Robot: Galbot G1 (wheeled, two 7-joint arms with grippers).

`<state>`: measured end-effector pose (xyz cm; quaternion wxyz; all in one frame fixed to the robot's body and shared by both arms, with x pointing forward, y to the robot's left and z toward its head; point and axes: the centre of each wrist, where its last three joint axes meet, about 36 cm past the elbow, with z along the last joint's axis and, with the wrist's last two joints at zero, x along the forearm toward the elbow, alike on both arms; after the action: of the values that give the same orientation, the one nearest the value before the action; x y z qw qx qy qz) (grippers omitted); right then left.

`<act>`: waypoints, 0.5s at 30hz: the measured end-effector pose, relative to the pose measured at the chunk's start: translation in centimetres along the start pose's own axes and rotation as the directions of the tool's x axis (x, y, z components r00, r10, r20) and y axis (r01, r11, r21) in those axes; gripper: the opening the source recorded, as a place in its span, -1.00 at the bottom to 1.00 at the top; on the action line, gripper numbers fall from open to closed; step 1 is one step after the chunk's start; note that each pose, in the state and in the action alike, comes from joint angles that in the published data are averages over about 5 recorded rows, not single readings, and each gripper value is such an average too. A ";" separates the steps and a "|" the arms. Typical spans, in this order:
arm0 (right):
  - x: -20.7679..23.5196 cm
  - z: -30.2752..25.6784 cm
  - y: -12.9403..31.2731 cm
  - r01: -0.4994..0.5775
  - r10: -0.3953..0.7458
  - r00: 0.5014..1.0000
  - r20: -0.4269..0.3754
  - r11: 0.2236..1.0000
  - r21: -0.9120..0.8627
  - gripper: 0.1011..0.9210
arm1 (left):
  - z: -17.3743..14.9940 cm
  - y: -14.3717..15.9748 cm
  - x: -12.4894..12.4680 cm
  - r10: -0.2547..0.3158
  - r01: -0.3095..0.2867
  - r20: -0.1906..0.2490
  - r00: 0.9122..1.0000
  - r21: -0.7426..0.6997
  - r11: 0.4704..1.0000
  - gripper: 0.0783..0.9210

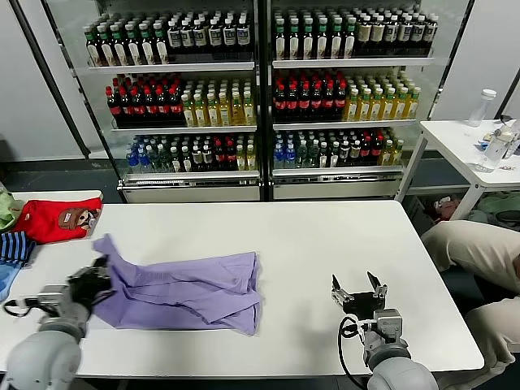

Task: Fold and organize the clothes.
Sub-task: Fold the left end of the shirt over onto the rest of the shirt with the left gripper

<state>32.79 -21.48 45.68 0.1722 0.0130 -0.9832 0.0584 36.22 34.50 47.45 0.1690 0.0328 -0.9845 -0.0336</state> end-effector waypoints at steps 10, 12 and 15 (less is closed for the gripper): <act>0.1 0.1 0.1 -0.006 0.006 1.000 -0.001 1.000 -0.001 0.76 | -0.1 -8.9 0.0 0.284 -0.280 -0.002 0.959 0.158 0.947 -0.91; 0.1 0.1 0.1 -0.007 0.007 1.000 0.000 1.000 -0.001 0.76 | -0.1 -10.2 -0.1 0.315 -0.310 -0.003 0.949 0.175 0.934 -0.91; 0.1 0.1 0.1 -0.008 0.008 1.000 0.000 1.000 -0.001 0.76 | -0.1 -11.9 -0.3 0.354 -0.346 -0.006 0.935 0.196 0.917 -0.91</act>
<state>32.69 -21.37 45.62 0.1721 0.0089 -0.9833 0.0587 37.20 22.70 46.51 0.1885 -0.1269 -0.9694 0.0931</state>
